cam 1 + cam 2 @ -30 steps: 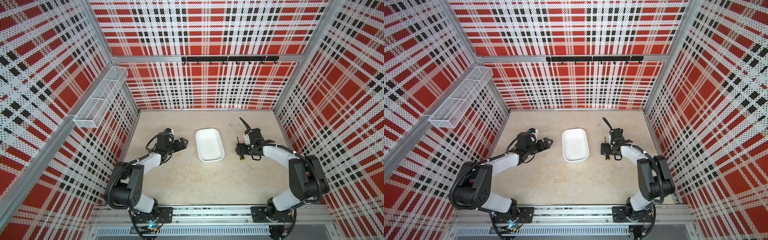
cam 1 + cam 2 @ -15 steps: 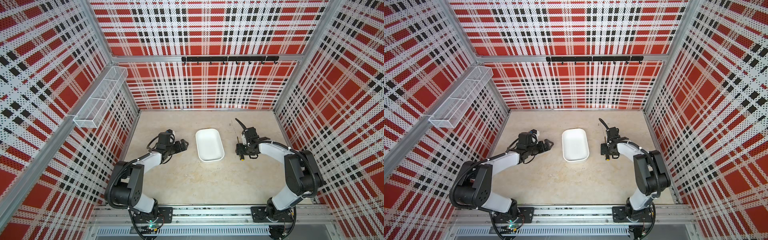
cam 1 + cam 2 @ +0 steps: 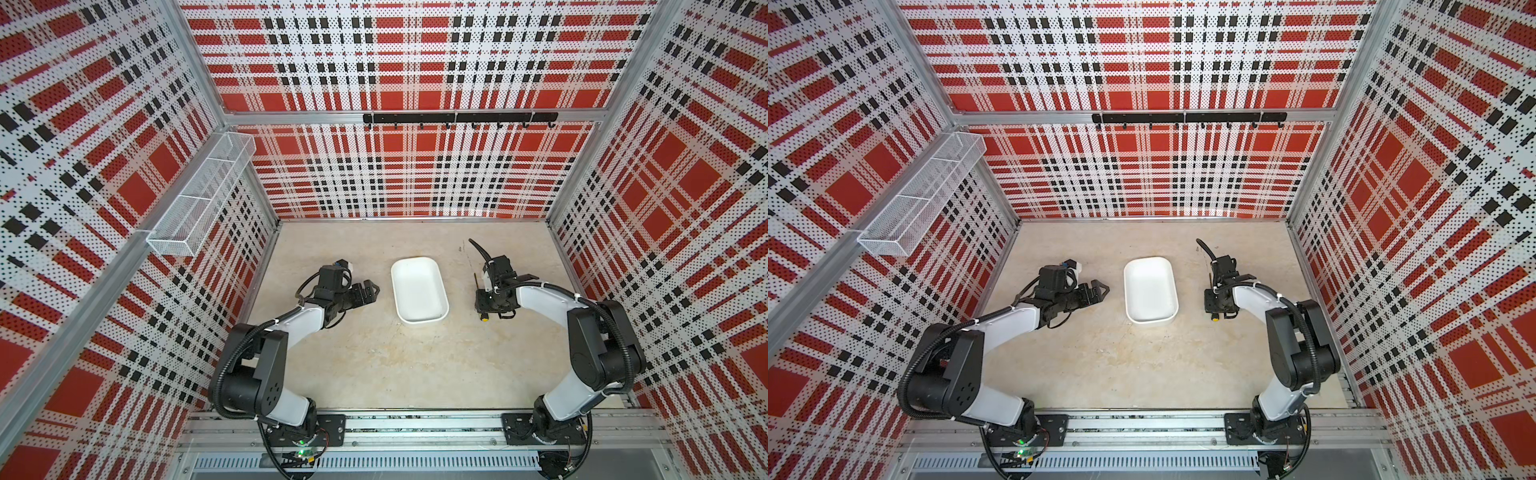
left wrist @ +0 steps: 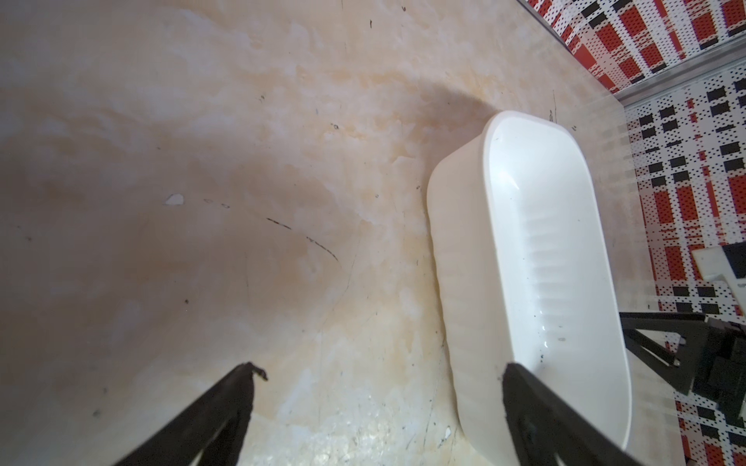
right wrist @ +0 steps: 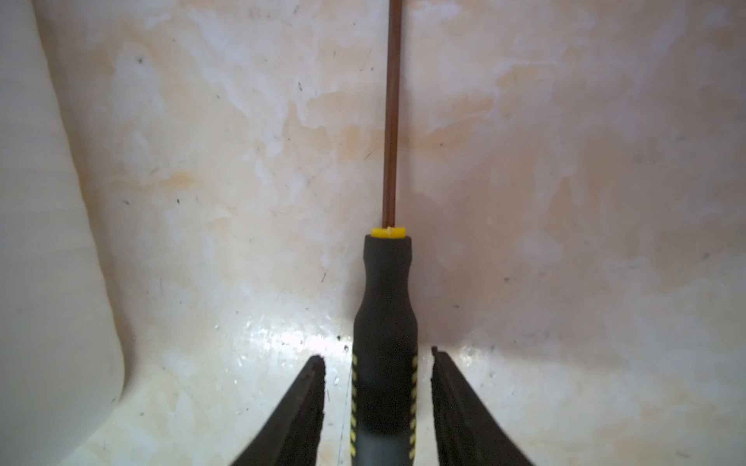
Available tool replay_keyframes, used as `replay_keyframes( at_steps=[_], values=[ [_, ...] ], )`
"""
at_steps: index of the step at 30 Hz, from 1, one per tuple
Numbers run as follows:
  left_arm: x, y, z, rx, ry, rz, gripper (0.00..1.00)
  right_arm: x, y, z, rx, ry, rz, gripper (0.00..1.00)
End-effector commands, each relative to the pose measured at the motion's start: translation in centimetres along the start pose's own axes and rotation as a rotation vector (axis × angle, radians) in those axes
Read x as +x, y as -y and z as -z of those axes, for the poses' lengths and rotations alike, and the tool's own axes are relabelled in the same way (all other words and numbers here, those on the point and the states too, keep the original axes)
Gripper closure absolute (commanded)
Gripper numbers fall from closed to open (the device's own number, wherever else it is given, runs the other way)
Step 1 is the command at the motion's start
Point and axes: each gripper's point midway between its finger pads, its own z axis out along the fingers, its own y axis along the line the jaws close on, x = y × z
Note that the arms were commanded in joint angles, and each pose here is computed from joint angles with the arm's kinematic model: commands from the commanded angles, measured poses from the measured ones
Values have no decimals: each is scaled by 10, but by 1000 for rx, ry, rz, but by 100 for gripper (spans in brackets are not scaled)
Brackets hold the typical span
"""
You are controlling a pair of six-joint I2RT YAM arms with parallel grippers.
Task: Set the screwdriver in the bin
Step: 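Close the right gripper on the screwdriver handle while the left arm moves forward, then lift the screwdriver with the right gripper and carry it over the tray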
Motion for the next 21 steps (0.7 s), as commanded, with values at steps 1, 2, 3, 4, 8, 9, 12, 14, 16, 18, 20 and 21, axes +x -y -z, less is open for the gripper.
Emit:
replay_keyframes(
  at_steps=[1,2,3,4,8,9,12,14,16,18,20,21],
  values=[
    [-10,12,7,24,24,-33,2,6,1,-5,17,-30,13,56],
    [-10,12,7,22,23,-36,2,6,2,-7,20,-34,14,56],
    [-10,12,7,22,22,-38,2,6,1,-7,20,-35,14,57],
    [-9,12,7,19,20,-38,2,6,1,-8,20,-36,16,57],
    [-8,12,7,21,17,-43,2,5,2,-12,27,-44,19,63],
    [-8,12,7,22,17,-45,2,4,2,-12,30,-45,20,64],
    [-9,13,8,22,19,-49,2,4,3,-14,38,-52,21,70],
    [-9,12,8,20,19,-51,2,3,3,-14,40,-54,20,74],
    [-9,12,8,20,17,-53,2,3,3,-15,41,-56,20,82],
    [-9,13,8,21,16,-55,2,3,3,-15,43,-57,21,92],
    [-8,12,7,20,12,-57,2,1,3,-13,41,-49,18,100],
    [-9,13,7,22,13,-59,2,-2,1,-10,35,-39,16,100]
  ],
)
